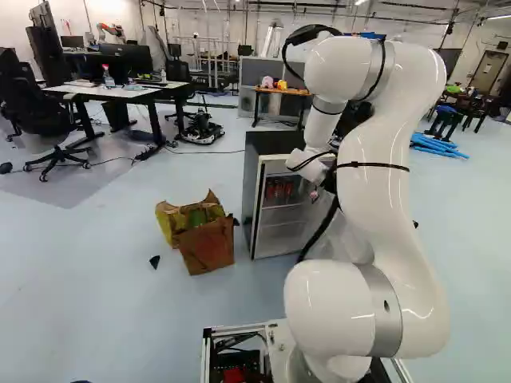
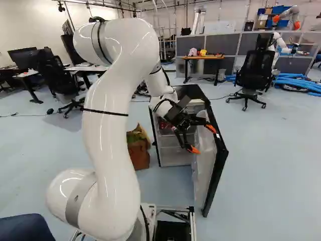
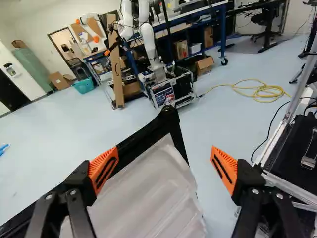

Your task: Grab a drink from the fridge

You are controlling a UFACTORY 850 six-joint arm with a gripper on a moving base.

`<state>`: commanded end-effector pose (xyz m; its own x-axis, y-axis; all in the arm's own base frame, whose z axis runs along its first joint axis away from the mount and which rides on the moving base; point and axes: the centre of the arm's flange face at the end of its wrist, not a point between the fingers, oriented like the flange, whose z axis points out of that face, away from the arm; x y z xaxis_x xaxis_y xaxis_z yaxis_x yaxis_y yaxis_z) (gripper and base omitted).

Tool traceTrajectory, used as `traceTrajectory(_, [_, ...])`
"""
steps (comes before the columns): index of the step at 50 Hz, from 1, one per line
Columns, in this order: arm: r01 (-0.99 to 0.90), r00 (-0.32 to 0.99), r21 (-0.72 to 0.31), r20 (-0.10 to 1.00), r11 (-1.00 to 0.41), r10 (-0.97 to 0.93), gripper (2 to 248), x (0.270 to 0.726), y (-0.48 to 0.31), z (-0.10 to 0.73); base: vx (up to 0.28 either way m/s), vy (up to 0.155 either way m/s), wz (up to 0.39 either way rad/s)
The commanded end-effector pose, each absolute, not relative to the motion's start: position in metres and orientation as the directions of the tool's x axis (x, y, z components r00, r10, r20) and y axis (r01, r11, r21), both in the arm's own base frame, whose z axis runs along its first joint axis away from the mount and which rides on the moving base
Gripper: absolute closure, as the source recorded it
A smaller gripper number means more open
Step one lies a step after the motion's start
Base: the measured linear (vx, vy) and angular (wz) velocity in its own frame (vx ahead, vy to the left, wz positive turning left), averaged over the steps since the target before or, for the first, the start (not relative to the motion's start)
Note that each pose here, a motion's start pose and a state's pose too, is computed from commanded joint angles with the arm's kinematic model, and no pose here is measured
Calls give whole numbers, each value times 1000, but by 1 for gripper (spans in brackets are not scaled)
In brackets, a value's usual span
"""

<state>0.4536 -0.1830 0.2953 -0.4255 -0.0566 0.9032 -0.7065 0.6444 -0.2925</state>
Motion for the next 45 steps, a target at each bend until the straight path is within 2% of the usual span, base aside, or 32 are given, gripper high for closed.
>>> traceTrajectory(45, [-564,-522,-371,852,738,29,3,473,-270,304,0,0,0])
